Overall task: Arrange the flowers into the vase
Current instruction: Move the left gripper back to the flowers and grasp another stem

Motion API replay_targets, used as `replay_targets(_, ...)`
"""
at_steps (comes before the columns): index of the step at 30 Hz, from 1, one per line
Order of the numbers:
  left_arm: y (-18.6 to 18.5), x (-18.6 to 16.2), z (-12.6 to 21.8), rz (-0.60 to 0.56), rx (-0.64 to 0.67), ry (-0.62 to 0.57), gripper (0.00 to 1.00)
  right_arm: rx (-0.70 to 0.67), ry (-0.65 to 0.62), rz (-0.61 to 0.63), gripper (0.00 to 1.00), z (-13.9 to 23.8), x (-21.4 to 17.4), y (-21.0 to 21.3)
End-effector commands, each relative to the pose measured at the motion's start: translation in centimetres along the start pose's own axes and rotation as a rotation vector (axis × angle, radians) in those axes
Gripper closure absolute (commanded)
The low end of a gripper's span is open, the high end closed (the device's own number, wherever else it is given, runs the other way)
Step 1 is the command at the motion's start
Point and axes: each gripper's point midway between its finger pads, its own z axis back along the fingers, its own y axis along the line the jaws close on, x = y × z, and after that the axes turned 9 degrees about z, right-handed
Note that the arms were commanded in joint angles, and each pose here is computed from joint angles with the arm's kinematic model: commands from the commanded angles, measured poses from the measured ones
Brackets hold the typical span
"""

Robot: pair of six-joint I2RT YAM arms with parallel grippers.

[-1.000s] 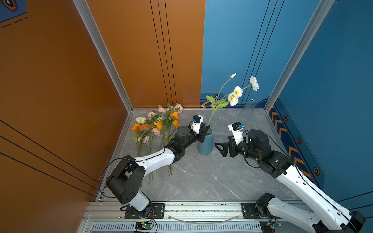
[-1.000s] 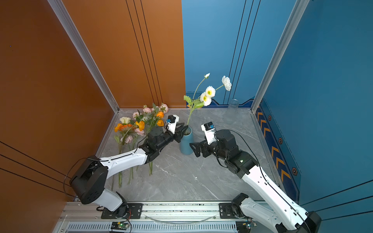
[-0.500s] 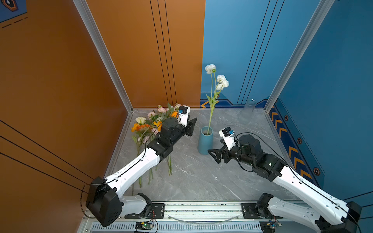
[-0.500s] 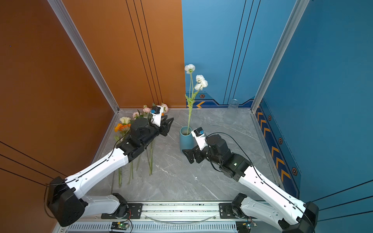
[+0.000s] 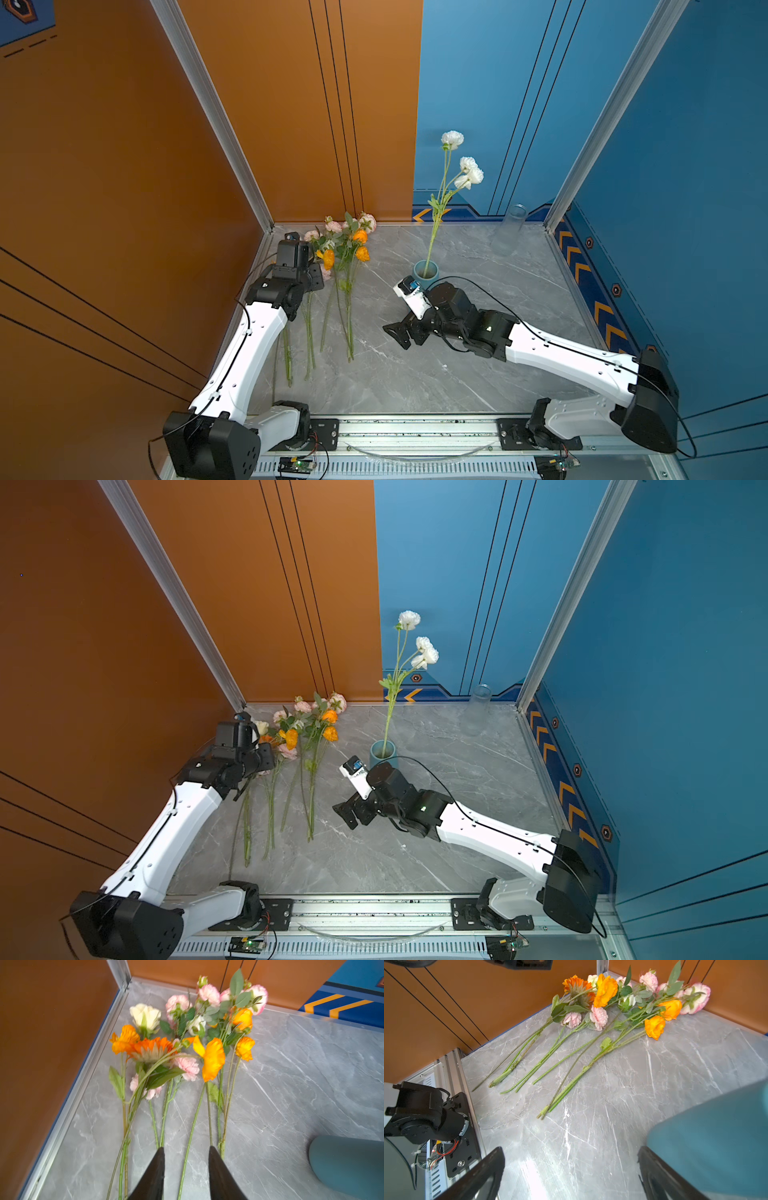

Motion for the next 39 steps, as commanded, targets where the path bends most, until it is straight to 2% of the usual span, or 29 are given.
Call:
replay_targets(1,-0.6,-4.4,-1.2,0.042,-0.054,0.173,0.66,0.014,-0.067,0.057,0.0,-1.7,2.4,1.3)
replay_targets(5,-1.9,-7.1,-4.6,0.074,-0.072,0.234,0.7,0.027,-0.059,0.13,0.0,-5.7,0.2,2.8)
replay_targets(7,-2.0,-7.7,-6.0,0.07,-0.05,0.216,0.71,0.029,-0.058,0.136,0.0,-6.9,-1.1,3.2)
replay_targets(12,-3.2,-9.3,-9.6,0.068,-0.048,0.209,0.71,0.021,-0.128,0.171,0.0,-6.9,-2.7,3.8)
replay_targets(18,-3.4,-10.1,-12.9,0.043,0.028,0.219,0.71,-0.013,-0.1,0.201,0.0,-7.0,-3.7,3.1)
replay_targets(25,-3.9,-10.5,-14.9,0.039,0.041,0.23,0.73,0.014,-0.11,0.203,0.0,-7.2,-4.2,3.3)
replay_targets(34,-3.6,-11.7,-16.4,0.032,0.077,0.268,0.78,-0.004,-0.117,0.157,0.0,-6.6,-4.2,1.3)
replay_targets(36,-3.4,-11.8,-16.4,0.027,0.088,0.266,0.79,-0.001,-0.116,0.144,0.0,-6.6,-4.3,1.0)
replay_targets(39,-3.5,-11.6,-16.3,0.02,0.082,0.263,0.87,0.004,-0.121,0.133,0.0,-6.5,-4.2,0.8)
